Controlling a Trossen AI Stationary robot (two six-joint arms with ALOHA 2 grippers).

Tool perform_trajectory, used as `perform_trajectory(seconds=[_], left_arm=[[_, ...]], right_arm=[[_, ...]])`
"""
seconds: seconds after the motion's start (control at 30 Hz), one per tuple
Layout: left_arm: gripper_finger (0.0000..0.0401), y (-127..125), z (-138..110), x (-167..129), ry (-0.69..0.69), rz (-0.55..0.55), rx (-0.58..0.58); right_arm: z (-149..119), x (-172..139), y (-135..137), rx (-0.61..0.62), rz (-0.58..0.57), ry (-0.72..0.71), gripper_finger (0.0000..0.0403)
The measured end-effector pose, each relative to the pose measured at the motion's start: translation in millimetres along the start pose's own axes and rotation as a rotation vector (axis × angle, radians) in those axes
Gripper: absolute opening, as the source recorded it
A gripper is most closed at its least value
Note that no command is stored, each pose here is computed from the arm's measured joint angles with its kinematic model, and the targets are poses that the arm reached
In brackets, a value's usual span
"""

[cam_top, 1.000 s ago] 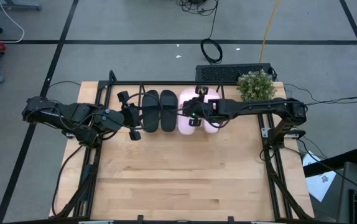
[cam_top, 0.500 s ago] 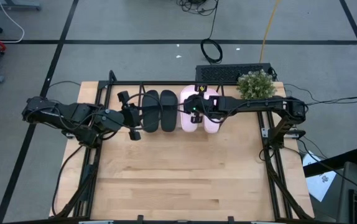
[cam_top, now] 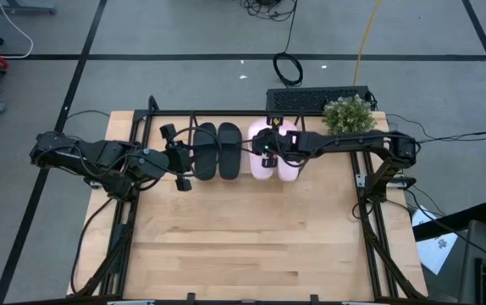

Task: Pick and place slides into the shelf
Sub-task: Put the pink slipper on the shelf

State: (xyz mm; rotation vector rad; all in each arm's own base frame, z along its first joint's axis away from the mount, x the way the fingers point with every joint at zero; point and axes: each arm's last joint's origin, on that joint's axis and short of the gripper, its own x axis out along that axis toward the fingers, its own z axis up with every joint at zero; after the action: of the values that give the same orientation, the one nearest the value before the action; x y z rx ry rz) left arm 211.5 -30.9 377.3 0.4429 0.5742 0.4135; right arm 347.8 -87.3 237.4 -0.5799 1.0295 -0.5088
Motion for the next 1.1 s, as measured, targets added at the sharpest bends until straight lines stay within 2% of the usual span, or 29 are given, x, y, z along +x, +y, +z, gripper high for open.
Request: perform_trajectory(seconds=[0.63,1.1], left_arm=[[0.0086,0,0,0,0.000,0.000,0.000],[0.0086,0,0,0,-0.002,0.001,-0.003]], right_arm=[[-17,13,18,-0.017,-0.007,-0.001,0.0000],[-18,14,20,-0.009,-0.008,-0.008,0.0000]])
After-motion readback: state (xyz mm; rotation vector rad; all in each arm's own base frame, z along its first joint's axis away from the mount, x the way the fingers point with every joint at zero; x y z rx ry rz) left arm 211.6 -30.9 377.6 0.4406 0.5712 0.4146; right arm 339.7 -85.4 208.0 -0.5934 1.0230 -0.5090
